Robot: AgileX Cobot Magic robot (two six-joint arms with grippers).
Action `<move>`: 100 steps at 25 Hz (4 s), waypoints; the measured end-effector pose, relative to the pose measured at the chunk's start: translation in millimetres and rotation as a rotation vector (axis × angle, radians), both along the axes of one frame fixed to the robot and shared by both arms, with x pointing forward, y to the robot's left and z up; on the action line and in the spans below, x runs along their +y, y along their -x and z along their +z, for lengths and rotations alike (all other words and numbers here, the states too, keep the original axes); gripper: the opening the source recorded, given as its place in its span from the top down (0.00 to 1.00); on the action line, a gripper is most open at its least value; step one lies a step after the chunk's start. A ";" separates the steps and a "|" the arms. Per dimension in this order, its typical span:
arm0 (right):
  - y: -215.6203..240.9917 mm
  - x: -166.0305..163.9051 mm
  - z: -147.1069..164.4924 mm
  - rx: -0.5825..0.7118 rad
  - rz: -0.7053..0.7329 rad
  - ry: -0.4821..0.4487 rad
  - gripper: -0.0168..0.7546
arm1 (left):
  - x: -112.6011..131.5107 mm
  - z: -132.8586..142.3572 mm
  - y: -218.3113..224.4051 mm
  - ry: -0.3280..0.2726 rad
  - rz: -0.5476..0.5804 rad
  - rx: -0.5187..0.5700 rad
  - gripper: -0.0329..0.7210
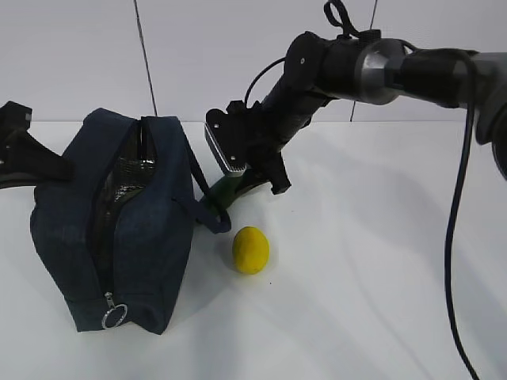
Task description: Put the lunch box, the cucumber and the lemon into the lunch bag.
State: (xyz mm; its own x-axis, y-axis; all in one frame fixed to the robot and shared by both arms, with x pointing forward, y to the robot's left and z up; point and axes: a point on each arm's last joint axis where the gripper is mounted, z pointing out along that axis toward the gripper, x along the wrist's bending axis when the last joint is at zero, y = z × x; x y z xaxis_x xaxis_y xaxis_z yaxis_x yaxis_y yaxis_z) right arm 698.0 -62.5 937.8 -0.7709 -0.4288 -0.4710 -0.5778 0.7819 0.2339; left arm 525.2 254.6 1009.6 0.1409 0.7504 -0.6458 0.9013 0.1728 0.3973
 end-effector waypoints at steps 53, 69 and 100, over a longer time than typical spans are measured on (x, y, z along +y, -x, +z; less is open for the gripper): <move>-3.1 1.3 -19.9 0.010 -0.020 0.021 0.31 | -0.4 0.6 -0.3 0.010 0.005 0.000 0.96; -9.6 3.6 -32.4 -0.037 -0.024 0.006 0.31 | -0.4 0.6 -0.3 0.010 0.005 0.000 0.96; -13.8 4.8 -44.6 -0.058 -0.042 -0.004 0.31 | -0.3 0.5 -0.5 0.009 0.007 -0.001 0.96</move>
